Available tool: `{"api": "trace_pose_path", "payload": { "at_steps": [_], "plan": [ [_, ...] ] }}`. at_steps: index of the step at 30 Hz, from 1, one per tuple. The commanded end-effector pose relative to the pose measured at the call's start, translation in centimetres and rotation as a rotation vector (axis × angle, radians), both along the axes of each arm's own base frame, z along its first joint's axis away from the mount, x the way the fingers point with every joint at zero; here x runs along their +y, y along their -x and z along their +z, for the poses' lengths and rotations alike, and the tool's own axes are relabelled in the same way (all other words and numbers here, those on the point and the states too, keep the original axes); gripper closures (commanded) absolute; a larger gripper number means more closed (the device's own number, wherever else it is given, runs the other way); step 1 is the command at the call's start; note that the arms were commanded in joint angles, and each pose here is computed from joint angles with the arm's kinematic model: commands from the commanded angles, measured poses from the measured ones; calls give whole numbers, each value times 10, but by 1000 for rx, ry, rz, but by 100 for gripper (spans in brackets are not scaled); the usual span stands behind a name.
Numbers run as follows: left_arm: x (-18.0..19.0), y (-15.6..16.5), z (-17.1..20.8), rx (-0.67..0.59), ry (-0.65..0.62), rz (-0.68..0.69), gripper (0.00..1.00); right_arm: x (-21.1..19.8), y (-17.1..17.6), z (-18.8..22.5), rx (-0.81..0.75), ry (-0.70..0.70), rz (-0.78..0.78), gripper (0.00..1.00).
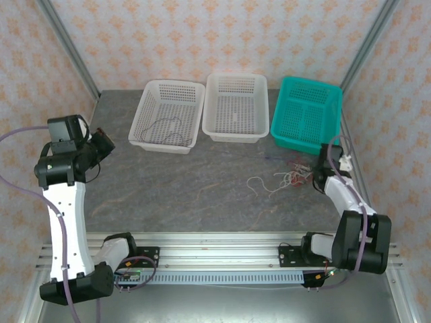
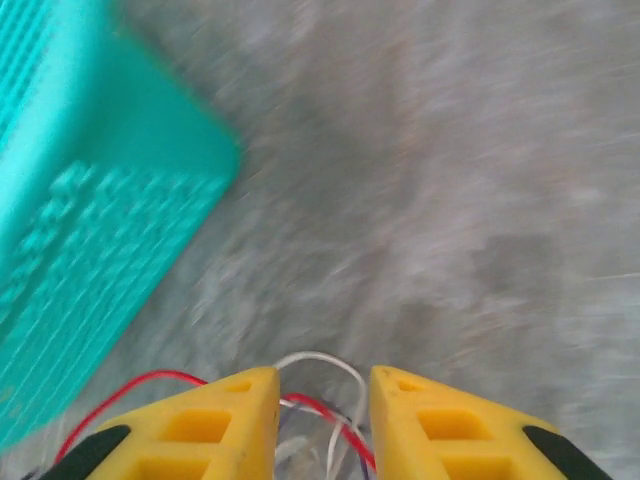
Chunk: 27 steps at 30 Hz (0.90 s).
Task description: Untangle the cables
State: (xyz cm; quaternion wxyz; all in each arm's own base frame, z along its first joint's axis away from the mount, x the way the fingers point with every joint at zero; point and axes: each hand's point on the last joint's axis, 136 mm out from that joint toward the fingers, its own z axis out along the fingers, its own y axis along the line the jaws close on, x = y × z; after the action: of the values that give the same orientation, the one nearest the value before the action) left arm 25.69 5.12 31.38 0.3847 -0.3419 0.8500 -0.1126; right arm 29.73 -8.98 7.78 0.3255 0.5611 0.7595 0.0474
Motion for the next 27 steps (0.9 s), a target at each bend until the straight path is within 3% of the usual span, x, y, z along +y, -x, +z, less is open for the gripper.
{"api": "trace_pose_path", "payload": {
  "at_steps": [1, 5, 8, 12, 15, 19, 24, 27],
  "plan": [
    [19, 10, -6, 12, -43, 102, 100, -17, 18, 6, -11, 5, -118, 70],
    [8, 1, -18, 7, 33, 65, 100, -10, 6, 16, -36, 2, -32, 68],
    [15, 6, -21, 25, 4, 97, 100, -21, 16, 20, -7, 43, -88, 68],
    [34, 19, -24, 73, -57, 186, 100, -43, 33, 16, -34, -40, -239, 78],
    [32, 18, -38, 108, -39, 176, 100, -50, 29, 22, -97, -82, -253, 90],
    [-20, -7, -67, 69, 119, -50, 100, -13, -18, 54, -307, -155, 29, 96],
    [-108, -17, -105, 39, 74, -367, 100, 68, -56, 110, -468, -210, 442, 100],
    [-122, -15, -143, 89, 48, -367, 99, 95, -60, 137, -502, -217, 538, 100]
  ]
}}
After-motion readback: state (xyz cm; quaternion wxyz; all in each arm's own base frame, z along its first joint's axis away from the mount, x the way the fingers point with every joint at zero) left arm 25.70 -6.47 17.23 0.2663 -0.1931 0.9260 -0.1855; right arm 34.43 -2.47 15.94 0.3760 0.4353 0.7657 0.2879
